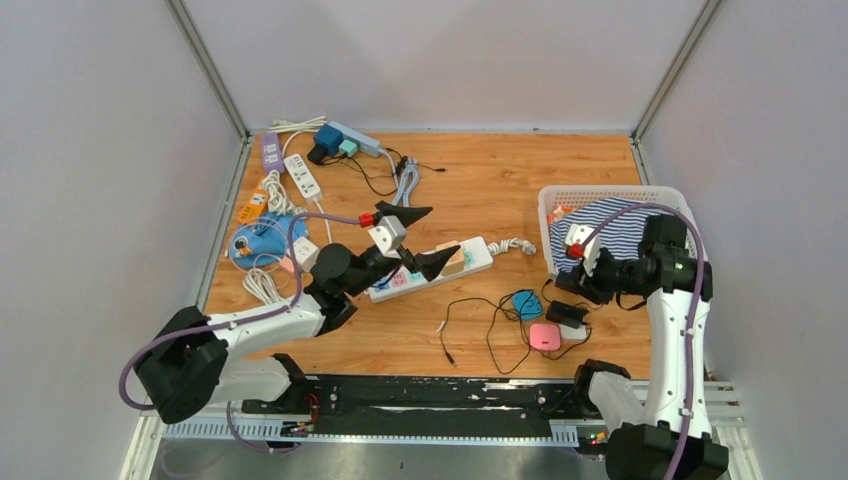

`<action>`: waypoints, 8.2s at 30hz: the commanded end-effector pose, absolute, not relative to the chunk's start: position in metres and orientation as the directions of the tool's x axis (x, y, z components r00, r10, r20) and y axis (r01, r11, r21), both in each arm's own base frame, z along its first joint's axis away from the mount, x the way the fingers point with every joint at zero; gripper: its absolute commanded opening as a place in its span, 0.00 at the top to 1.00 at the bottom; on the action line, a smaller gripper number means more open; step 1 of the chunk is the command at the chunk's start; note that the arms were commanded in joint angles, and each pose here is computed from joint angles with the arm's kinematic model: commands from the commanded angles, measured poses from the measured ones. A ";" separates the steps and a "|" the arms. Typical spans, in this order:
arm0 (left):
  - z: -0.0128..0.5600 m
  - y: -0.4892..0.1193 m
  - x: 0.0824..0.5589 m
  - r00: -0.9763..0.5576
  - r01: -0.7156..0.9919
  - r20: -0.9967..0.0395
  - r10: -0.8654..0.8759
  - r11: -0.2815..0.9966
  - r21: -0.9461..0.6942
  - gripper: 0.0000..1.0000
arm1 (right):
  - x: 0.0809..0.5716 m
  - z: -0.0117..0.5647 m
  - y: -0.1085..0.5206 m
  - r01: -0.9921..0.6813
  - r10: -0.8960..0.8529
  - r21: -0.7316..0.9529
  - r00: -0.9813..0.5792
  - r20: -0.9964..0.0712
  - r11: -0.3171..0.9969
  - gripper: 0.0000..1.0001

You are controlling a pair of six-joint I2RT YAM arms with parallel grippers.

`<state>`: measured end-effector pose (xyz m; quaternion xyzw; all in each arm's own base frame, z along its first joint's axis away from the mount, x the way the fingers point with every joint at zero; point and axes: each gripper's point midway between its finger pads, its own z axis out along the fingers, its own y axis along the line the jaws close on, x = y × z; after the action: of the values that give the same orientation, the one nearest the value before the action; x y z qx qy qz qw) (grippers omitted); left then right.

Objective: Pull the plug off the socket
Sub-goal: Place the plug at the center of the board, then remove the plug from the socket.

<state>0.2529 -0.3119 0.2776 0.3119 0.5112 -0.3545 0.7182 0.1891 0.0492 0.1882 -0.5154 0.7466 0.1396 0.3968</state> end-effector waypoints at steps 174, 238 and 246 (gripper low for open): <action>0.140 -0.312 0.282 0.005 0.872 -0.967 0.254 0.472 0.129 0.00 | 0.304 0.158 0.218 -0.927 -0.476 0.336 -0.375 -0.795 0.169 0.51; 0.164 -0.232 0.290 -0.225 0.648 -0.973 0.046 0.753 -0.114 0.00 | 0.277 0.173 0.262 -0.963 -0.569 -0.194 0.268 -0.778 -0.188 0.27; 0.142 -0.222 0.302 -0.255 0.591 -0.962 0.099 0.803 -0.074 0.00 | 0.276 0.132 0.278 -0.969 -0.659 -0.124 0.238 -0.714 -0.216 0.26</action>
<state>0.2906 -0.2334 0.1476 0.2363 0.7538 -0.2542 0.5580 0.2737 0.2750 0.1522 -0.7318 0.5302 0.2868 0.3179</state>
